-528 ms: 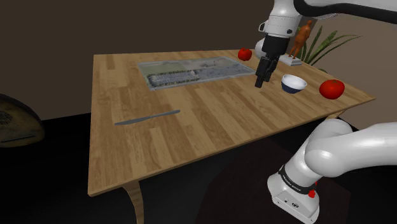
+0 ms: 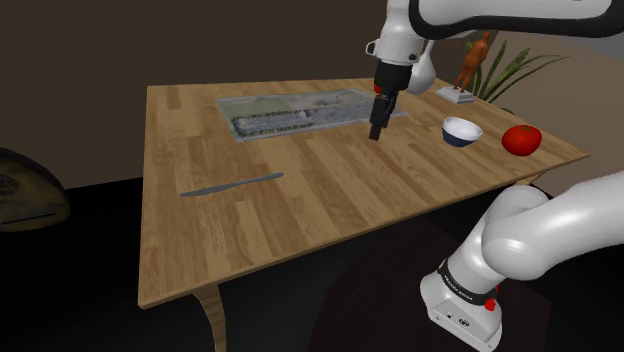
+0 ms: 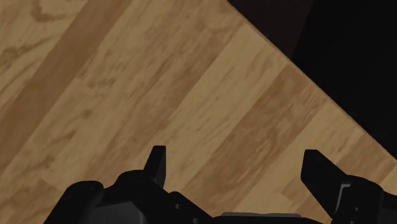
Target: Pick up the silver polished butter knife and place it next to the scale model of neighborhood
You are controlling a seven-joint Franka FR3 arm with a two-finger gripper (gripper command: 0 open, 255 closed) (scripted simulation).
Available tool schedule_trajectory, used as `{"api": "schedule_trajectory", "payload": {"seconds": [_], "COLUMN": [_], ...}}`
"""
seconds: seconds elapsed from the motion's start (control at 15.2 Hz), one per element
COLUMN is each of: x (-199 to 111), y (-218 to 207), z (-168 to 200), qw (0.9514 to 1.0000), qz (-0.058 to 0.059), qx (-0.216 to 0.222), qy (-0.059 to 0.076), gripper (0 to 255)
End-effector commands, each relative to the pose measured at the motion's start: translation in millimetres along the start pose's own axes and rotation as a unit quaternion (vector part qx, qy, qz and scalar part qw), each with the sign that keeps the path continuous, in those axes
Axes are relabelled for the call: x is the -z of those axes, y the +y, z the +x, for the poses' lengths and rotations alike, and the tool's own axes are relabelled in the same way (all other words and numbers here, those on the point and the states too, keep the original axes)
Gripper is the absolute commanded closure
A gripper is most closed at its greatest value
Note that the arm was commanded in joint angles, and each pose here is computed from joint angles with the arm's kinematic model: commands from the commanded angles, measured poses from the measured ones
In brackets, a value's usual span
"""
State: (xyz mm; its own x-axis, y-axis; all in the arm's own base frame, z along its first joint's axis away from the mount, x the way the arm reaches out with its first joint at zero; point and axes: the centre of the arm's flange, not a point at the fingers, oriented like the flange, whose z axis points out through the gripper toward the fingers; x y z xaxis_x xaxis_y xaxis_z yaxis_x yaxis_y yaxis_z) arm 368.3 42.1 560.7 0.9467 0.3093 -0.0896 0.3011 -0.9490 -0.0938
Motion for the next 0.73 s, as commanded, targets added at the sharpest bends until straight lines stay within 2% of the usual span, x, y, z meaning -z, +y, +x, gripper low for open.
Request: {"api": "schedule_trajectory", "payload": {"seconds": [0.0, 0.33, 0.66], "x": [-7.3, -25.5, -44.5], "y": [-3.4, -24.6, -55.0], "z": [26.0, 86.7, 143.2], "qw": [0.9994, 0.9930, 0.9796], "qz": [-0.006, -0.019, -0.033], "qx": [0.034, 0.117, 0.198], "qy": [0.000, -0.001, -0.002], "gripper": [0, 0, 0]}}
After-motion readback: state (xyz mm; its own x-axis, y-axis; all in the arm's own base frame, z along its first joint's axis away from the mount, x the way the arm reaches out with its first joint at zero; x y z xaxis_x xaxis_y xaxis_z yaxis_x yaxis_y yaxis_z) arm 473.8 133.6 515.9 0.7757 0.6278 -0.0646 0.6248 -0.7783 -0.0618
